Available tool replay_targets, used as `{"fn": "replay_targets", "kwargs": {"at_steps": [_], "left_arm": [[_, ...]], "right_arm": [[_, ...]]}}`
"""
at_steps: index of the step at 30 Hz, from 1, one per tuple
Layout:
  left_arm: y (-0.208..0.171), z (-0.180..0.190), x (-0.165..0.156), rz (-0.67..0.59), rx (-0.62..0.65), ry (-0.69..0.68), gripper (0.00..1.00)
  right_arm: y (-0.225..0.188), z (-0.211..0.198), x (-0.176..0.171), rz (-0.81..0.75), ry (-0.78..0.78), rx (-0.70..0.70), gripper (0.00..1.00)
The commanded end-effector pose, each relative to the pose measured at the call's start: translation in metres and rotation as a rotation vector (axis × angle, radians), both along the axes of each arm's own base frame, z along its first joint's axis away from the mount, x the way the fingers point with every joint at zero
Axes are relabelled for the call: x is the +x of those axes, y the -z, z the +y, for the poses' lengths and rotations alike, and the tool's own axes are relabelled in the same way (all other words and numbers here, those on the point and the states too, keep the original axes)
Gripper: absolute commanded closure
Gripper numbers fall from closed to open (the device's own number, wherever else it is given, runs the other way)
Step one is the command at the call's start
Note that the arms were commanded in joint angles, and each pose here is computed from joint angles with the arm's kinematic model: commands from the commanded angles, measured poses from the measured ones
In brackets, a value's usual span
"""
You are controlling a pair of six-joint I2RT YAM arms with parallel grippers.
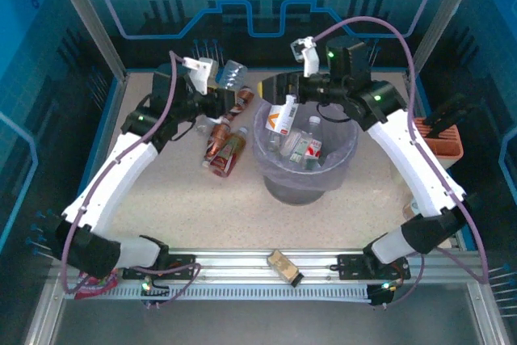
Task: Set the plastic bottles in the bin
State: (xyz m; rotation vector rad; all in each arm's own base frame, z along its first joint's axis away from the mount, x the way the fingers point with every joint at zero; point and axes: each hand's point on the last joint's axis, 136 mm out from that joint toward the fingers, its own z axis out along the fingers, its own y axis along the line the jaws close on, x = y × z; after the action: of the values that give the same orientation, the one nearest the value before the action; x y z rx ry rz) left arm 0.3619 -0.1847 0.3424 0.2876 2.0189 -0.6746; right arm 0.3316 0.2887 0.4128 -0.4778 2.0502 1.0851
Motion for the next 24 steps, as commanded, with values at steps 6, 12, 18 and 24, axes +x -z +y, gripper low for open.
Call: {"fn": "replay_targets", "kwargs": {"at_steps": [6,12,18,24], "left_arm": [[-0.031,-0.037,-0.036,-0.056,-0.133,0.161,0.54],[-0.027,-0.047,-0.044,-0.032,-0.137,0.208,0.56],[-0.028,-0.049,-0.047,-0.032,-0.145,0.226,0.55],[-0.03,-0.045,-0.045,-0.039,-0.162,0.192,0.35]], "right_arm": [[-0.005,0.04,0.014,0.021,-0.074,0.094,0.0],[0.002,0.043,0.018,0.032,-0.074,0.083,0.14],[0.002,0.04,0.019,0.038,-0.061,0.093,0.36],[-0.018,0.034,0.016,-0.007,-0.056,0.129,0.41]]}}
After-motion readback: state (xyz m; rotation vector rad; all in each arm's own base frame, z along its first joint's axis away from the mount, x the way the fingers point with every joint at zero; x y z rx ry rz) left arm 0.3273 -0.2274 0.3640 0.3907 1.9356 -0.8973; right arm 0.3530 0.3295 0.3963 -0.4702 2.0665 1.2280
